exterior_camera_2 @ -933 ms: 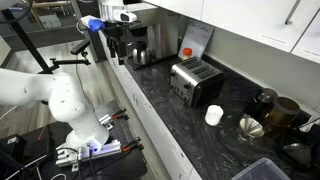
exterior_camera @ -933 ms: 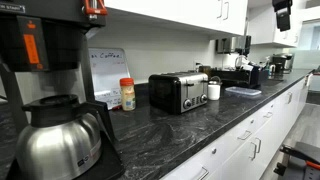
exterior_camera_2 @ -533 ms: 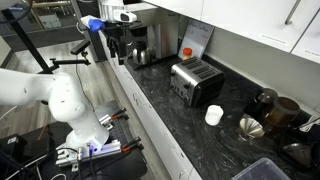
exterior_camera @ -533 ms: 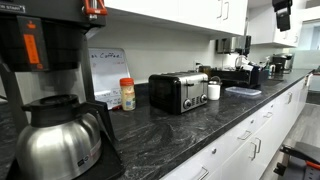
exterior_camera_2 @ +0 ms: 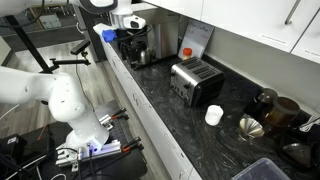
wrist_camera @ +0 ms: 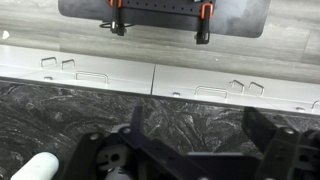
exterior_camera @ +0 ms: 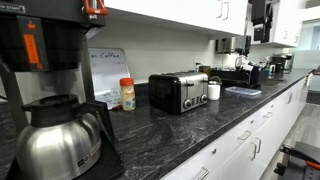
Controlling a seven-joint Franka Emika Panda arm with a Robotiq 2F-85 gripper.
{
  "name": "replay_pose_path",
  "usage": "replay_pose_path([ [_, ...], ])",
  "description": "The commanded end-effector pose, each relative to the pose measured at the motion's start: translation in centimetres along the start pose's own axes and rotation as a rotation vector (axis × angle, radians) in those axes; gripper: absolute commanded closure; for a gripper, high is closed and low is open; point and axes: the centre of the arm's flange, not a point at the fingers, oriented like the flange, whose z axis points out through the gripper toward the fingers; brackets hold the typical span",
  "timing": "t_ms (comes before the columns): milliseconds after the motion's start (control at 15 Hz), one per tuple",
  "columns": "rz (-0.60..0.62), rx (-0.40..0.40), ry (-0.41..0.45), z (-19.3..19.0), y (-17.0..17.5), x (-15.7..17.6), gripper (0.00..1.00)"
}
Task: Pull down the left-side toaster lever
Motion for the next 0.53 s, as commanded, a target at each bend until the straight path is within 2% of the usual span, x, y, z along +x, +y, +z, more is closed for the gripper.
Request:
replay_pose_path([
  [0,-0.009,0.001,0.038,2.8,1.6,4.2,0.0],
  [467,-0.011,-0.03,0.133,6.0,2.5,11.7,0.0],
])
